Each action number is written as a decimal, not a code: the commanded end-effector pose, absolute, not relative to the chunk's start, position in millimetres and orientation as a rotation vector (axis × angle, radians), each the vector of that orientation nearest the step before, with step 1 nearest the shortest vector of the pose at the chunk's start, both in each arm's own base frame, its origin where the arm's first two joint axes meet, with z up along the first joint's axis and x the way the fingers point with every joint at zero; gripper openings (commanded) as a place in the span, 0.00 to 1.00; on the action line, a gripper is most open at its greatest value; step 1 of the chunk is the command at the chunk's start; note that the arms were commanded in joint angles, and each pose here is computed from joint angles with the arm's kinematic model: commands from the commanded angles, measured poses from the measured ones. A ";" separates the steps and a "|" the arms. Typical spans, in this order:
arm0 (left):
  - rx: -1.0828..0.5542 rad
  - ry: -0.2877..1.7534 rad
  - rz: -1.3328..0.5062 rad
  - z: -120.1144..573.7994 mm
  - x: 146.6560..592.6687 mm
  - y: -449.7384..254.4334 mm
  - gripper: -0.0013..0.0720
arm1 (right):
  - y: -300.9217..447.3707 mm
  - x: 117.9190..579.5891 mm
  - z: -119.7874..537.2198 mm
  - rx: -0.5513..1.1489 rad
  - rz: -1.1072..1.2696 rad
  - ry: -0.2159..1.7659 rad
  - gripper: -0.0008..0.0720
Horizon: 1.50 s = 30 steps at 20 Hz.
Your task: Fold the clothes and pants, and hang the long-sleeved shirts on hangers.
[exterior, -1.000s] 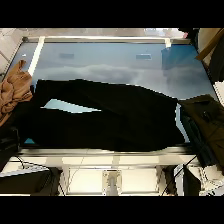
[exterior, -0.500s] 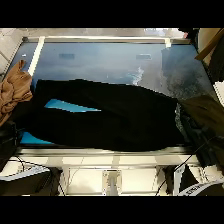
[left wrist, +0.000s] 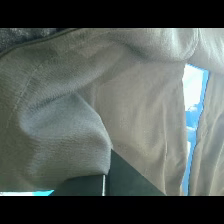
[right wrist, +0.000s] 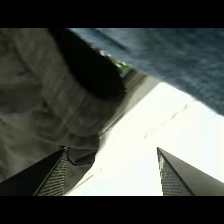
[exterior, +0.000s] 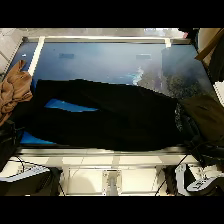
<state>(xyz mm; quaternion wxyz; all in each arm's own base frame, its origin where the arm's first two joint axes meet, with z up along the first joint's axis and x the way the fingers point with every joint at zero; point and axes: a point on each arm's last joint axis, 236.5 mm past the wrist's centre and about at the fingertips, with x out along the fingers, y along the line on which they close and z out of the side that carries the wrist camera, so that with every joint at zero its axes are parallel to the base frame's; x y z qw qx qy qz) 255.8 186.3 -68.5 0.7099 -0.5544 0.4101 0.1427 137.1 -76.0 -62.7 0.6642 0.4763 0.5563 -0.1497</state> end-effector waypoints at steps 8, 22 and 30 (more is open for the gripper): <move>-1.226 0.908 0.321 -68.4 255.9 187.4 0.03 | -79.7 160.4 -65.3 1.021 -0.289 1.237 0.86; -1.226 0.908 0.321 -68.4 255.9 187.4 0.03 | -73.2 179.3 -80.4 1.164 -0.219 1.228 0.82; -1.226 0.907 0.322 -68.3 256.1 187.8 0.03 | -60.9 192.7 -97.4 1.042 -0.178 1.304 0.47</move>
